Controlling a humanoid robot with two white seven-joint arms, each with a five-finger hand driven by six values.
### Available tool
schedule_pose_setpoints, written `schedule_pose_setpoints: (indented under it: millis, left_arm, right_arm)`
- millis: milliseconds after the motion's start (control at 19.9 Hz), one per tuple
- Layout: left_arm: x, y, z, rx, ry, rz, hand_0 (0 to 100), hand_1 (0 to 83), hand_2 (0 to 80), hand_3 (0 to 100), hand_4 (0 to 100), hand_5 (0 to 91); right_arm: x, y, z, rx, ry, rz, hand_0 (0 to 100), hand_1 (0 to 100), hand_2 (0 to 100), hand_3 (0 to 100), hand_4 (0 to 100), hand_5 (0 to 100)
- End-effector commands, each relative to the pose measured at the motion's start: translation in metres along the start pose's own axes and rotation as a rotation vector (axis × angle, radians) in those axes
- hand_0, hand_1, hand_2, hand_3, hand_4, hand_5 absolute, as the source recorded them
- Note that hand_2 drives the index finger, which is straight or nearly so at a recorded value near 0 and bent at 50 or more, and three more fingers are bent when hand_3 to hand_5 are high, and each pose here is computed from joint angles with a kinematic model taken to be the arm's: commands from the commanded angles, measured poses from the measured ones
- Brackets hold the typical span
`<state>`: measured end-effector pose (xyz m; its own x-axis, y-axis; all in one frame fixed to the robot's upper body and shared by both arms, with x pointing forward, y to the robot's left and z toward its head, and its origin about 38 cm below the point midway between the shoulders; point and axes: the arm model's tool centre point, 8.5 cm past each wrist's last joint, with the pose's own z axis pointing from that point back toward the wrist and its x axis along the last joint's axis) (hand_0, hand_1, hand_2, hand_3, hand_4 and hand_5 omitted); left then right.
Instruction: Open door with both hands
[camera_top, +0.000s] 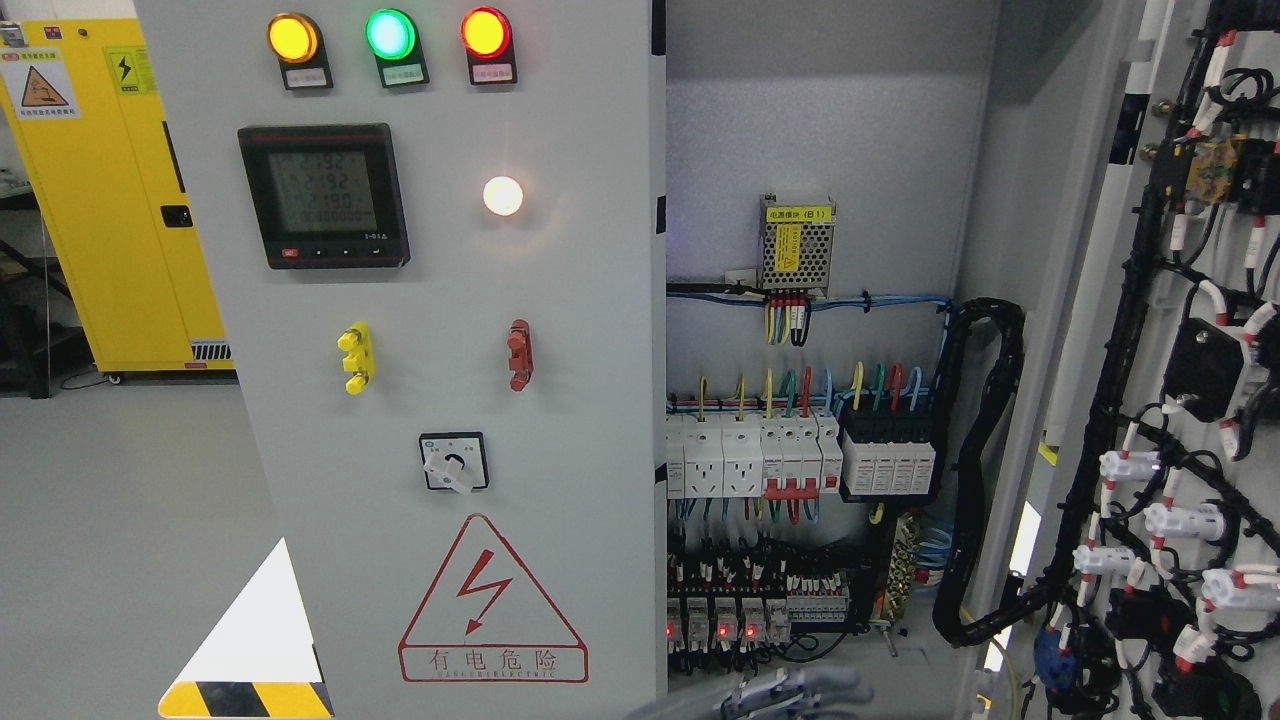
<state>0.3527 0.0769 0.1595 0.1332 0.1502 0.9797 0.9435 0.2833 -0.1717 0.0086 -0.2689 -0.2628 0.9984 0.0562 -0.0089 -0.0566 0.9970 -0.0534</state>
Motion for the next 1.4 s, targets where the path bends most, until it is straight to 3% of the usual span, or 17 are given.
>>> schedule_pose_setpoints:
  millis: [0, 351, 551, 652, 802, 1103, 1353]
  left_arm:
    - [-0.107, -0.039, 0.078, 0.147, 0.180, 0.046, 12, 55.6, 0.0, 0, 0, 0.0]
    - [-0.261, -0.033, 0.192, 0.638, 0.296, 0.436, 12, 55.6, 0.0, 0, 0, 0.0]
    - [-0.338, -0.069, 0.244, 0.874, 0.376, 0.686, 12, 55.6, 0.0, 0, 0, 0.0]
    - [-0.373, -0.094, 0.272, 1.001, 0.438, 0.839, 12, 55.6, 0.0, 0, 0, 0.0]
    - [-0.403, -0.137, 0.306, 1.103, 0.584, 1.030, 12, 55.6, 0.0, 0, 0, 0.0]
    - [-0.419, -0.205, 0.334, 1.148, 0.726, 1.179, 12, 55.6, 0.0, 0, 0, 0.0]
    - [-0.420, -0.213, 0.337, 1.136, 0.767, 1.186, 12, 55.6, 0.0, 0, 0, 0.0]
  right_arm:
    - [0.017, 0.020, 0.000, 0.030, -0.027, 0.009, 0, 50, 4, 0, 0, 0]
    - [0.017, 0.020, 0.000, 0.030, -0.027, 0.009, 0, 50, 4, 0, 0, 0]
    - [0.017, 0.020, 0.000, 0.030, -0.027, 0.009, 0, 50, 4, 0, 0, 0]
    - [0.017, 0.020, 0.000, 0.030, -0.027, 0.009, 0, 50, 4, 0, 0, 0]
    - [0.017, 0.020, 0.000, 0.030, -0.027, 0.009, 0, 50, 4, 0, 0, 0]
    - [0.017, 0.020, 0.000, 0.030, -0.027, 0.009, 0, 50, 4, 0, 0, 0]
    - [0.017, 0.020, 0.000, 0.030, -0.027, 0.009, 0, 50, 4, 0, 0, 0]
